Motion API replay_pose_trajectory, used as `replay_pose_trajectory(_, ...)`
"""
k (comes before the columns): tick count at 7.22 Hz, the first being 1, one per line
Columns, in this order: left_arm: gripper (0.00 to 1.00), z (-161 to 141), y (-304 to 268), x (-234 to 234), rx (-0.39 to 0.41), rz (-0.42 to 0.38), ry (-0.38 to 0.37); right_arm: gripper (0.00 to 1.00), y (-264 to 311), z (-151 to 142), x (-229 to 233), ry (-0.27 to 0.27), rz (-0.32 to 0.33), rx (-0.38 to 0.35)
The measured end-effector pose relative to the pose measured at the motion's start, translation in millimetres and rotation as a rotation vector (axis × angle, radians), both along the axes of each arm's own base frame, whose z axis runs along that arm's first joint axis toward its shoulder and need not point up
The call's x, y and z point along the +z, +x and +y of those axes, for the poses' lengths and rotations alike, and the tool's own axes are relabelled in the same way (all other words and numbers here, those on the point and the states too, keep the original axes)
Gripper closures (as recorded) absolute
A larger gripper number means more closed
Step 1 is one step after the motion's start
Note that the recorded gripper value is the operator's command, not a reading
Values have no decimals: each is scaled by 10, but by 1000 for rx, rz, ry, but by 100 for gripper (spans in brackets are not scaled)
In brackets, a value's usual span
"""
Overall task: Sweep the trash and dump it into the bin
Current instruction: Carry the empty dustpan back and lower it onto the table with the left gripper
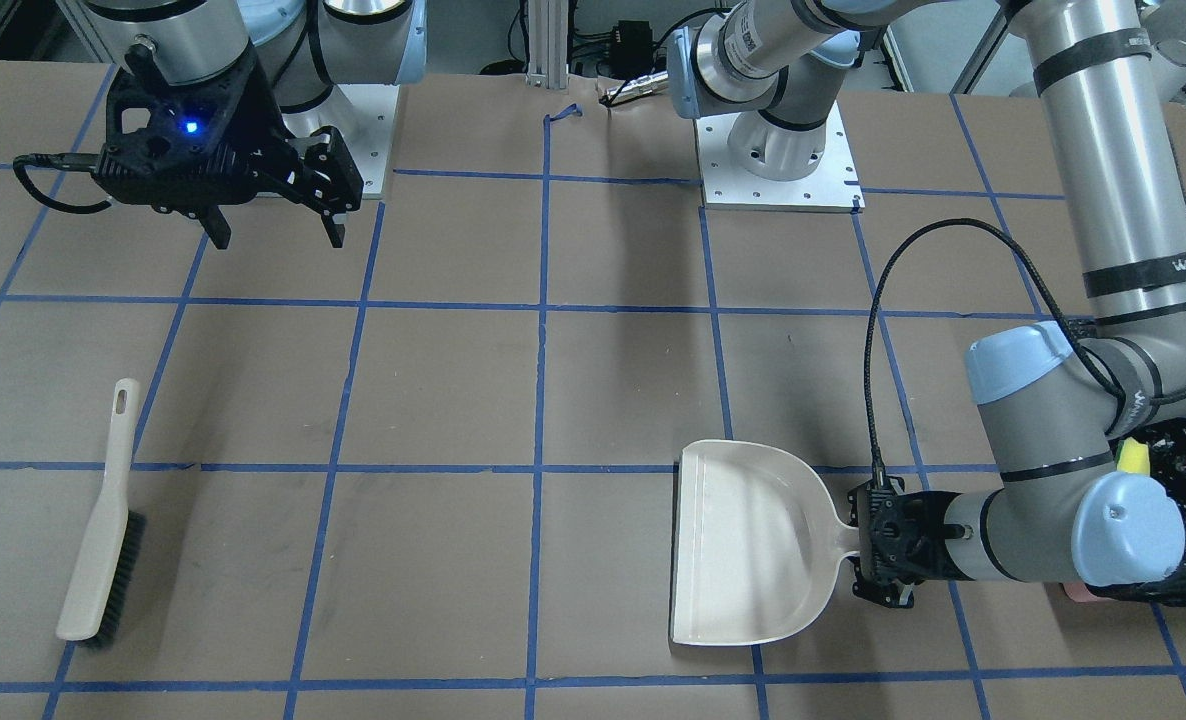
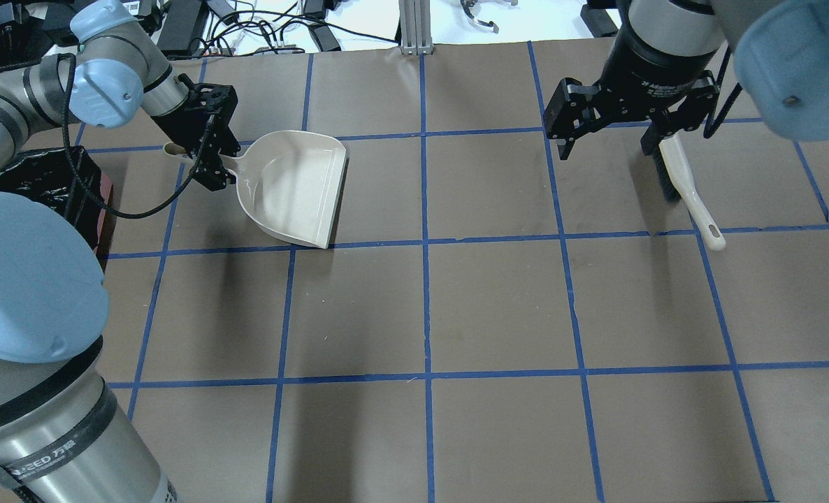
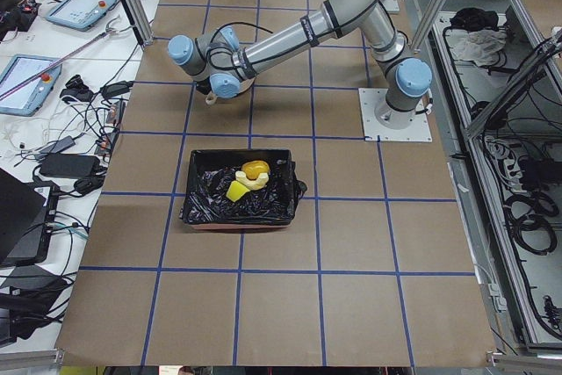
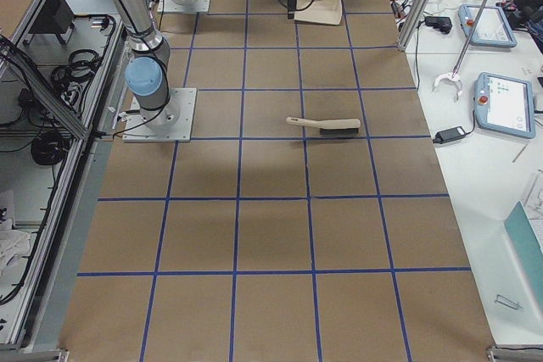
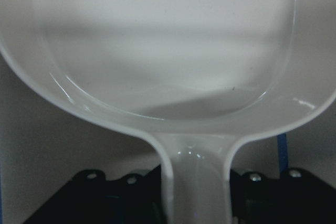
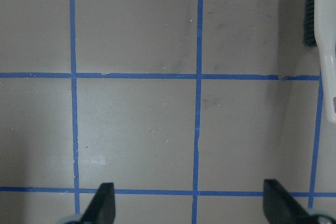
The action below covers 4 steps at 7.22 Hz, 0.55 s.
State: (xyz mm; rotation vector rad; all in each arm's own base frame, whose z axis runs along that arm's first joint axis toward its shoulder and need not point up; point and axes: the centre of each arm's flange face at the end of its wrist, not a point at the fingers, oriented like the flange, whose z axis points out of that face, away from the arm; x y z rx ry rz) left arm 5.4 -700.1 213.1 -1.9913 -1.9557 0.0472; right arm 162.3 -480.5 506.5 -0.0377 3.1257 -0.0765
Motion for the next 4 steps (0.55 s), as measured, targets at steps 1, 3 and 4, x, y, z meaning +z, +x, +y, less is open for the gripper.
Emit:
replay_pose_trajectory(1, 75, 2, 4, -7, 0, 0, 1, 0, 0, 1, 1, 0, 0, 0)
replay_pose_trajectory(3, 67, 4, 22, -11, 3, -2, 1, 0, 0, 1, 2, 0, 0, -1)
replay_pose_trajectory(4, 67, 5, 36, -16, 6, -3, 0, 0, 1, 1, 2, -1, -1, 0)
